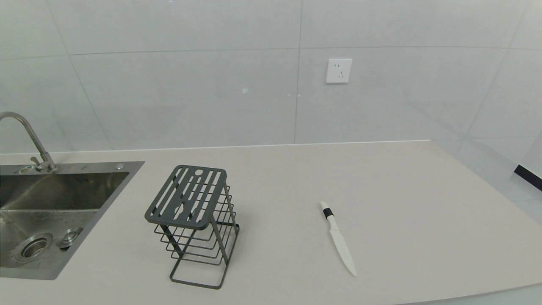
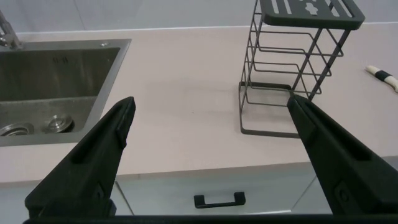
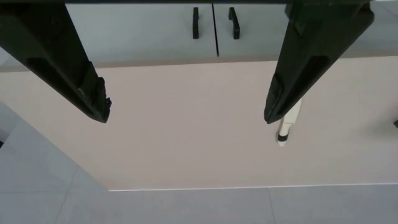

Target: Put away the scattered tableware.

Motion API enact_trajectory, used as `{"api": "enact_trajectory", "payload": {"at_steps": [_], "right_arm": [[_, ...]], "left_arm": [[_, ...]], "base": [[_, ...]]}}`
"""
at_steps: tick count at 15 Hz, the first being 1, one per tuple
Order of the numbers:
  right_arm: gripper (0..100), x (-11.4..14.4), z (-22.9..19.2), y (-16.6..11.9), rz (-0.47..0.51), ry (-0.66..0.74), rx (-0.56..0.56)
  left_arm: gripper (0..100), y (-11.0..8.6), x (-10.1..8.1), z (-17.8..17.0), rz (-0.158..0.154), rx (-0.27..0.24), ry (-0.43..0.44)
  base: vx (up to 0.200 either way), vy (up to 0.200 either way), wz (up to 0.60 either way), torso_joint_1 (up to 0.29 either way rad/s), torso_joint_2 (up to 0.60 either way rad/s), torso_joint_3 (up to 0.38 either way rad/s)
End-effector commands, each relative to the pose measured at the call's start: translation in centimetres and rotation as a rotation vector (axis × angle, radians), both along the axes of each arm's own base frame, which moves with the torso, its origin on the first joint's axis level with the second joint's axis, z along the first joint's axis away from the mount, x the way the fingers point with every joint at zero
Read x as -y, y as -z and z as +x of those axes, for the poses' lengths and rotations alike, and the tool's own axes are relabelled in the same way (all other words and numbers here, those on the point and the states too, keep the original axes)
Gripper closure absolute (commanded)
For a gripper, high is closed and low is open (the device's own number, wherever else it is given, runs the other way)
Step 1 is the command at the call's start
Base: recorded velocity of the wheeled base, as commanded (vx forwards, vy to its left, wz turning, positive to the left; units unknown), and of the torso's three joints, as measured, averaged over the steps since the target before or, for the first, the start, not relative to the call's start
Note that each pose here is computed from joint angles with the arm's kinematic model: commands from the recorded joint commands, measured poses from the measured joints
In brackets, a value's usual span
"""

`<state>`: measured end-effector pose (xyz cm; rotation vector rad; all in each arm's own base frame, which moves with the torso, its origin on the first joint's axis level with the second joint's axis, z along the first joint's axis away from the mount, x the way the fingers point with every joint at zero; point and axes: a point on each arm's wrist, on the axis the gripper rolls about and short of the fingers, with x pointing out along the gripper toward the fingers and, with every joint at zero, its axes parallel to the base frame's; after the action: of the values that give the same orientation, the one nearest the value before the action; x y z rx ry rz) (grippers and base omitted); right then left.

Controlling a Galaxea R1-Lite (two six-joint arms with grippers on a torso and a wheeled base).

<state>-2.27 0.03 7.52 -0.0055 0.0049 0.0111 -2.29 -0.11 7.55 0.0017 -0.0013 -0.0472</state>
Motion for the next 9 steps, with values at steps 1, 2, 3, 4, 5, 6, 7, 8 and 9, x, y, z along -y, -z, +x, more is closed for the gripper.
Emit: {"api": "enact_trajectory", "payload": {"at_steps": [1,2,3,4,5,6,7,8,9], "right_arm": [[0,0.00,0.00,0.00,-0.002,-0.001,0.000],[0,0.00,0.00,0.00,-0.001,-0.001,0.000],[0,0.00,0.00,0.00,-0.001,0.002,0.000],[0,0.00,0.01,0.00,-0.002,0.000,-0.001],[0,0.00,0.01,0.00,-0.002,0.000,-0.001],[0,0.00,0.00,0.01,-0.002,0.000,-0.001],[0,0.00,0.00,0.00,-0.002,0.000,0.000],[0,0.00,0.01,0.00,-0.002,0.000,-0.001],[0,0.00,0.01,0.00,-0.002,0.000,-0.001]], "left_arm": [[0,0.00,0.00,0.01,0.000,-0.001,0.000],[0,0.00,0.00,0.01,0.000,-0.001,0.000],[0,0.00,0.00,0.01,0.000,-0.001,0.000],[0,0.00,0.00,0.01,0.000,-0.001,0.000],[0,0.00,0.00,0.01,0.000,-0.001,0.000],[0,0.00,0.00,0.01,0.000,-0.001,0.000],[0,0.00,0.00,0.01,0.000,-0.001,0.000],[0,0.00,0.00,0.01,0.000,-0.001,0.000],[0,0.00,0.00,0.01,0.000,-0.001,0.000]], "base": [[0.000,0.000,0.00,0.000,0.00,0.000],[0.000,0.000,0.00,0.000,0.00,0.000],[0.000,0.000,0.00,0.000,0.00,0.000],[0.000,0.000,0.00,0.000,0.00,0.000],[0.000,0.000,0.00,0.071,-0.14,-0.085],[0.000,0.000,0.00,0.134,-0.32,-0.178],[0.000,0.000,0.00,0.159,-0.37,-0.217],[0.000,0.000,0.00,0.066,-0.20,-0.100],[0.000,0.000,0.00,0.032,-0.05,-0.032]]}}
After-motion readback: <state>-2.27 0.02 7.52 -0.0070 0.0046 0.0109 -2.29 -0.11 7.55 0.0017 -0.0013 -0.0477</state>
